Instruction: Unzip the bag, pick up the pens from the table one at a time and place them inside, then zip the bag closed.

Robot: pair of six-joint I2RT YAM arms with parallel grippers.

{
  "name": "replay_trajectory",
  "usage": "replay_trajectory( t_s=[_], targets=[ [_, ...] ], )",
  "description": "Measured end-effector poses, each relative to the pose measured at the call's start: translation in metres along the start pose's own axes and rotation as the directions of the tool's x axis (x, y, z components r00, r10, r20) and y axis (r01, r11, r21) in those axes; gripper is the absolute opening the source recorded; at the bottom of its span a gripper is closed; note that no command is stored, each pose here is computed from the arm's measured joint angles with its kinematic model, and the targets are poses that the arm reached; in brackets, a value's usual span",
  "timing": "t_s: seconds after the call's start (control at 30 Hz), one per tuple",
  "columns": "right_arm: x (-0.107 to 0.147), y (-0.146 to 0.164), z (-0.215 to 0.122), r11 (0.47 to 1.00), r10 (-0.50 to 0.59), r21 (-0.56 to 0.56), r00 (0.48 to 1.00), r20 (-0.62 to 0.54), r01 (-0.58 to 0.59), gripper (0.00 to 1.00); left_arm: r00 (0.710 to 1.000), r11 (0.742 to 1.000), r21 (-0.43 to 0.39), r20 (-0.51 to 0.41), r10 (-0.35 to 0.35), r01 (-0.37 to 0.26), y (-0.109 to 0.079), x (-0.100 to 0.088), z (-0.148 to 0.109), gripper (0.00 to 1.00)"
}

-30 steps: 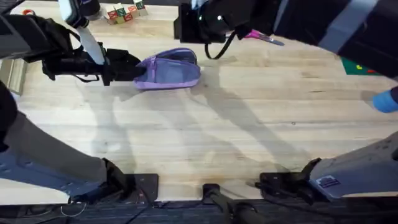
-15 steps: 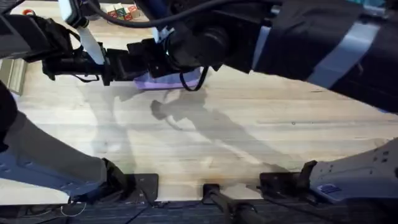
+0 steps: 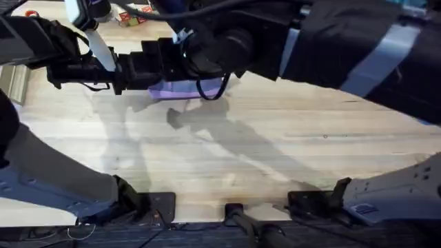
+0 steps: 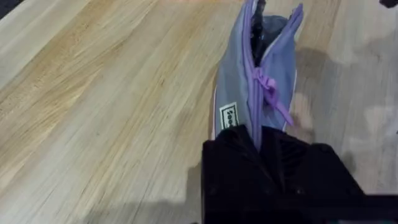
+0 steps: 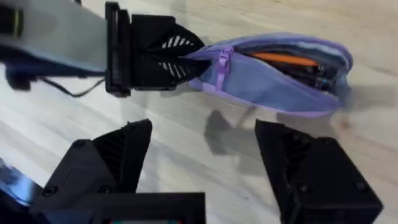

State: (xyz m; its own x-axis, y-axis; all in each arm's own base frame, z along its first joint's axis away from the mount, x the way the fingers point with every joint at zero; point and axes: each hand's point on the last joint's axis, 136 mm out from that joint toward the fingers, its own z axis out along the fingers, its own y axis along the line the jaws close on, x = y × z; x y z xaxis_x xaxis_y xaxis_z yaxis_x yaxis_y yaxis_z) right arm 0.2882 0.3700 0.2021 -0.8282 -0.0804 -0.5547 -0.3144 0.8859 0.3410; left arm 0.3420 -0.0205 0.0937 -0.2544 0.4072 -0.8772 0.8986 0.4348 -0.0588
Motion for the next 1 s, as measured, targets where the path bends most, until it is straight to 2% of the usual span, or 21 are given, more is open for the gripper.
replay_trajectory(
  t_s=[0.17, 0.3, 0.67, 1.0],
  targets=[
    [-0.005, -0.008, 0.001, 0.985, 0.163, 0.043, 0.986, 0.041, -0.165, 0.996, 1.000, 1.000, 0.000, 0.000, 0.001, -0.001, 0.000, 0.000, 0.000, 0.042],
    [-0.007, -0.010, 0.003, 0.971, 0.231, 0.054, 0.971, 0.062, -0.234, 0.995, 1.000, 1.000, 0.000, 0.000, 0.000, 0.000, 0.000, 0.000, 0.000, 0.042],
    [0.005, -0.014, 0.032, 0.959, 0.262, 0.096, 0.964, 0.044, -0.265, 0.995, 1.000, 1.000, 0.000, 0.000, 0.000, 0.000, 0.000, 0.000, 0.000, 0.043],
    [0.003, -0.008, 0.066, 0.959, 0.268, 0.073, 0.961, 0.065, -0.273, 0.995, 1.000, 1.000, 0.001, -0.001, -0.002, 0.002, 0.000, 0.000, 0.000, 0.043]
  ],
)
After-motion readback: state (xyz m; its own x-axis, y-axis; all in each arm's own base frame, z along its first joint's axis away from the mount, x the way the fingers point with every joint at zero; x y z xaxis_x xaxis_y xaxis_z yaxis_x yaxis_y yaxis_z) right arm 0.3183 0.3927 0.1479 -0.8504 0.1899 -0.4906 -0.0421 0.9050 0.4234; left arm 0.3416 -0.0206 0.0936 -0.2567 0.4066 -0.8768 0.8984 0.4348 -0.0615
